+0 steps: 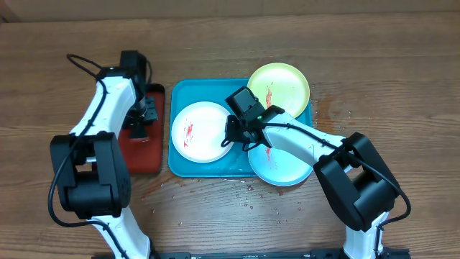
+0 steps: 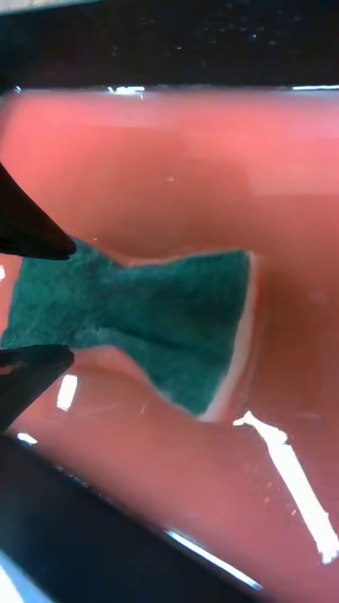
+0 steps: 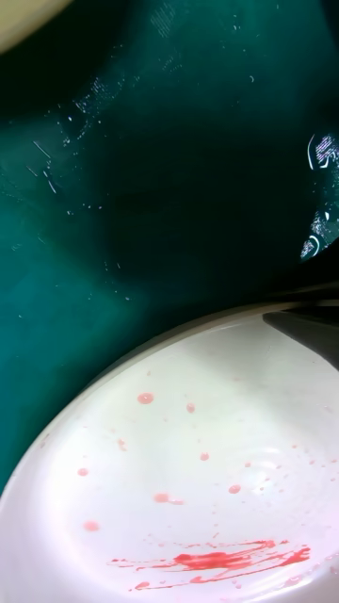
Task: Clean dirty plates on tray and stack at the side
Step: 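Grasp the green sponge in the red liquid with the left gripper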
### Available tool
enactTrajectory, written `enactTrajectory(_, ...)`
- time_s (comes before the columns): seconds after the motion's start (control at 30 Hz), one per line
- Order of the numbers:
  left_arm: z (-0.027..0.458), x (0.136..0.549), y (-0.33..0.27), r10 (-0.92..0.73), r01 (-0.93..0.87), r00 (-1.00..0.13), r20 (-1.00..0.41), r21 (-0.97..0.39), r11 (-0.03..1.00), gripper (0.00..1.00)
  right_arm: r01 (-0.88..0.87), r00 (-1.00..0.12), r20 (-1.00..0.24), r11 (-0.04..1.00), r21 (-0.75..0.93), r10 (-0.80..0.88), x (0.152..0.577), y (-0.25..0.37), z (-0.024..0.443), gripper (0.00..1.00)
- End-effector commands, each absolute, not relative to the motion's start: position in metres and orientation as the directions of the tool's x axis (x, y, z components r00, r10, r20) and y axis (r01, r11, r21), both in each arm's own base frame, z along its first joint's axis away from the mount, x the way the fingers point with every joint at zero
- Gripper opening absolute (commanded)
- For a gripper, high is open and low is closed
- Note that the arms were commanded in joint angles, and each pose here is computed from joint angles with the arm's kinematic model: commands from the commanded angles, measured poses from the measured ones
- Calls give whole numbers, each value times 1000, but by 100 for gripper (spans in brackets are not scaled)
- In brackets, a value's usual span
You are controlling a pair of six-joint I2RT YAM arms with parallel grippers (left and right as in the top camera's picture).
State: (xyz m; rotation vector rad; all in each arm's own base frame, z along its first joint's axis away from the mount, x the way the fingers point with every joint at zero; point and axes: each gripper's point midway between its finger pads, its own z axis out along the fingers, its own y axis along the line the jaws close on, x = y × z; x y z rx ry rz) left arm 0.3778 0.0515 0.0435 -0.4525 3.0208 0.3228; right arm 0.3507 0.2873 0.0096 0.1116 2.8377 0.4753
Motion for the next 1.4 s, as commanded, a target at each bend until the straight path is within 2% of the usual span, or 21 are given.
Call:
enactTrajectory(0.0, 38, 383, 51, -241, -246, -968, -73, 64, 967, 32, 28, -958, -263, 946, 322, 118, 356, 290, 9, 4)
enactTrajectory(0.43, 24, 395, 55, -162, -166, -983, -89, 47, 985, 35, 28, -957, -264, 946, 324, 119, 357, 291, 9, 4)
enactTrajectory(0.63, 22, 397, 55, -162, -167, -982, -95, 47, 985, 31, 27, -957, -266, 945, 325, 119, 357, 291, 9, 4)
enactTrajectory(1.13, -4, 382, 46, -145, -149, -987, -75, 47, 988, 30, 26, -956, -269, 945, 327, 120, 358, 291, 10, 4)
enactTrajectory(1.23, -11, 377, 43, -138, -141, -988, -66, 48, 989, 22, 26, -956, -269, 945, 327, 120, 358, 291, 10, 4)
enactTrajectory(1.3, -11, 377, 43, -137, -141, -988, -64, 48, 989, 8, 26, -956, -269, 944, 328, 120, 358, 292, 10, 4)
enactTrajectory(1.37, -10, 377, 43, -138, -141, -988, -63, 48, 989, 4, 26, -955, -270, 944, 328, 120, 358, 292, 10, 4)
